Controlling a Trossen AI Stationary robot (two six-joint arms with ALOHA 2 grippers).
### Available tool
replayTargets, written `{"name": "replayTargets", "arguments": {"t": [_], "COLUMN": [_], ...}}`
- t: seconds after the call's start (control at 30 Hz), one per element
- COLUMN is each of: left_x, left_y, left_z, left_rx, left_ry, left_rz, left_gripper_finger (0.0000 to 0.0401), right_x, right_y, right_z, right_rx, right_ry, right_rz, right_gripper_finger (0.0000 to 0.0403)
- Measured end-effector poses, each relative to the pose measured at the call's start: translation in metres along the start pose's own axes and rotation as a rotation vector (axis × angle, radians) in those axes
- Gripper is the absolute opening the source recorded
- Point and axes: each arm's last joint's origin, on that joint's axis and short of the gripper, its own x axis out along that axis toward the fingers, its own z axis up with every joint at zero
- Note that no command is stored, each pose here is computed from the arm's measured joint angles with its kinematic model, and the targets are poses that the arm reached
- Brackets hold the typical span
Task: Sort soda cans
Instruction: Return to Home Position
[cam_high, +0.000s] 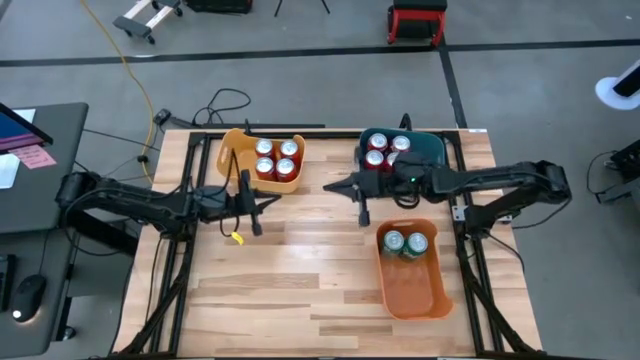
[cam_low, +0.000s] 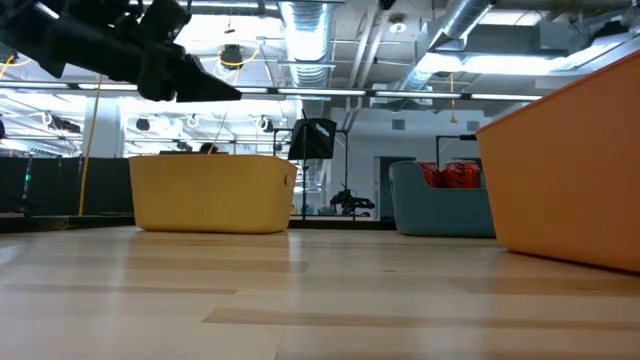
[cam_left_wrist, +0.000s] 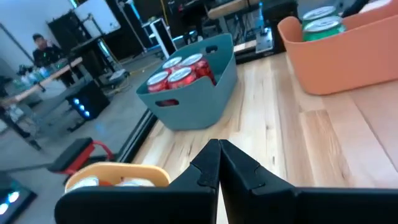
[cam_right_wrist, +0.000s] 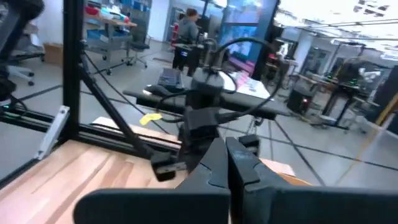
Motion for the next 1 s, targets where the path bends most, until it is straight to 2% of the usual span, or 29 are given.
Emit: {"name": "replayTargets", "arguments": {"t": [0.07,0.17,0.23,0.27,0.3,0.37,0.47,0.7,0.9,1.0], "left_x": [0.0,0.0,0.0,0.0,0.0,0.0,0.001,-0.008,-0.029,-0.043], "left_y": [0.001,0.003,0.003,0.003,0.003,0.003,0.005,0.01,0.013,0.016], "left_z": [0.0,0.003,0.004,0.004,0.004,0.004,0.002,0.005,0.015,0.019], "left_rx": [-0.041,-0.124,-0.132,-0.11,-0.082,-0.051,-0.075,-0.14,-0.182,-0.147], "left_ry": [0.0,-0.036,-0.045,-0.044,-0.044,-0.038,-0.028,-0.032,-0.102,-0.172], "left_rz": [0.006,0.017,0.02,0.021,0.021,0.02,0.037,0.032,-0.038,-0.04], "left_gripper_finger": [0.0001,0.0001,0.0001,0.0001,0.0001,0.0001,0.0001,0.0001,0.0,0.0], "right_x": [-0.004,-0.007,-0.009,-0.01,-0.01,-0.011,-0.017,-0.043,-0.072,-0.085], "right_y": [-0.01,-0.03,-0.042,-0.046,-0.049,-0.047,-0.038,-0.011,0.007,0.012], "right_z": [-0.003,-0.023,-0.035,-0.037,-0.035,-0.023,-0.006,0.015,0.003,-0.005], "right_rx": [-0.005,0.004,0.136,0.197,0.221,0.215,0.189,0.122,0.119,0.121], "right_ry": [0.056,0.244,0.302,0.294,0.253,0.146,0.052,0.042,0.034,-0.016], "right_rz": [-0.073,-0.266,-0.348,-0.346,-0.291,-0.136,-0.022,0.049,-0.014,-0.019], "right_gripper_finger": [0.0002,0.0003,0.0003,0.0002,0.0002,0.0001,0.0001,0.0001,0.0,0.0]}}
